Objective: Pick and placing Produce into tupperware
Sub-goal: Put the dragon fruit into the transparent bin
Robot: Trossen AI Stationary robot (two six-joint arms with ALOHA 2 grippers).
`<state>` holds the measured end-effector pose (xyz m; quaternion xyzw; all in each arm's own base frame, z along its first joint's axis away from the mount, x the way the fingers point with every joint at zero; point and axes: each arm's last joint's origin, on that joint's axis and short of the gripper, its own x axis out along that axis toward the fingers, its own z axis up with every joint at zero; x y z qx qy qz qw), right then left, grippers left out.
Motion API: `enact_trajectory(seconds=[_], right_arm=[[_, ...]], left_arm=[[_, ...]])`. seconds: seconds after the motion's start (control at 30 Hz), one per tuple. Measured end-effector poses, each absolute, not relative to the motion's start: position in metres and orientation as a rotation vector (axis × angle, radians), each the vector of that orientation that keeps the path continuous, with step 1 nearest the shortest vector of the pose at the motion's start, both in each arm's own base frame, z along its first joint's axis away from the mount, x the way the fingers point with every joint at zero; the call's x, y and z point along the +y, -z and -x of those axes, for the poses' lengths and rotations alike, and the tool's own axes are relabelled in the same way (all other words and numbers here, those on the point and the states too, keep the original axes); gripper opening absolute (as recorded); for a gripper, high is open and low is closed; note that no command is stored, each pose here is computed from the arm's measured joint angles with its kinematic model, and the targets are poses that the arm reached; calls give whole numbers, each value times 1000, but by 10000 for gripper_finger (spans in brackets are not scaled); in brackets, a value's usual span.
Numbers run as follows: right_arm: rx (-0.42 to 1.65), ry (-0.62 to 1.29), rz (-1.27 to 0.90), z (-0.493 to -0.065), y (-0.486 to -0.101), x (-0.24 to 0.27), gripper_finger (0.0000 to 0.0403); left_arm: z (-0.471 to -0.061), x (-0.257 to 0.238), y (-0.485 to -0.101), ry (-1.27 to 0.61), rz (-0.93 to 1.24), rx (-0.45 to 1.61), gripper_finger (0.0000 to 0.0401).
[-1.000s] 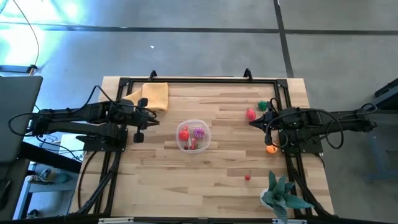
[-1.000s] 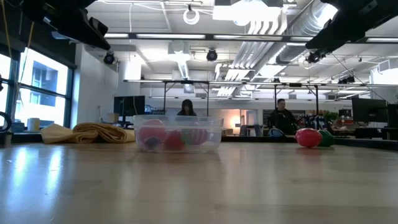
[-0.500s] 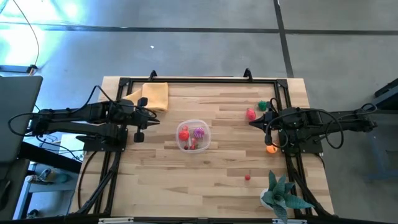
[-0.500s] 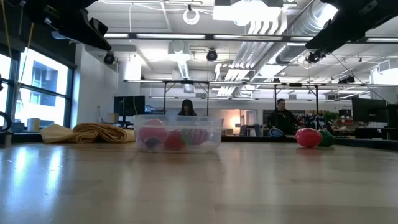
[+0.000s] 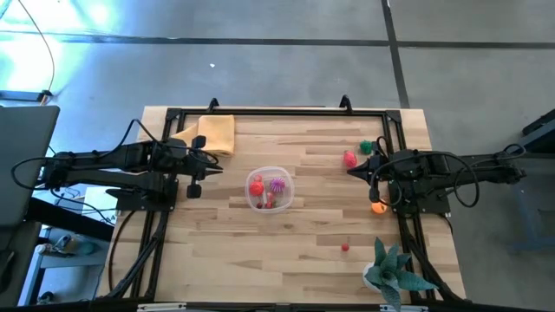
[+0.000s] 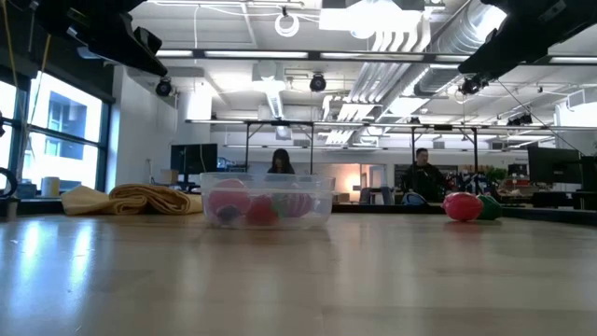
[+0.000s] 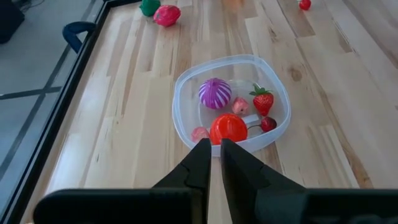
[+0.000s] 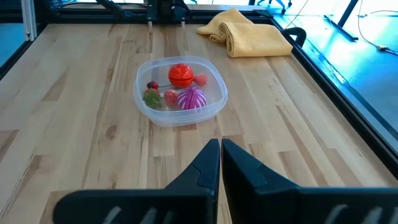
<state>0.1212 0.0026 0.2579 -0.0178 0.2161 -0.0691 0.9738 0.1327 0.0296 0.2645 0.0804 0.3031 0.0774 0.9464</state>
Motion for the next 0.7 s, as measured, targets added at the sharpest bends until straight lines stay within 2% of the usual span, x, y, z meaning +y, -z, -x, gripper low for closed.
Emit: enact_trajectory(seconds=[0.7], right_arm=[[395, 136, 15, -123, -261, 3, 9]], left_arm=[[-133, 30, -265, -158, -164, 617, 24]])
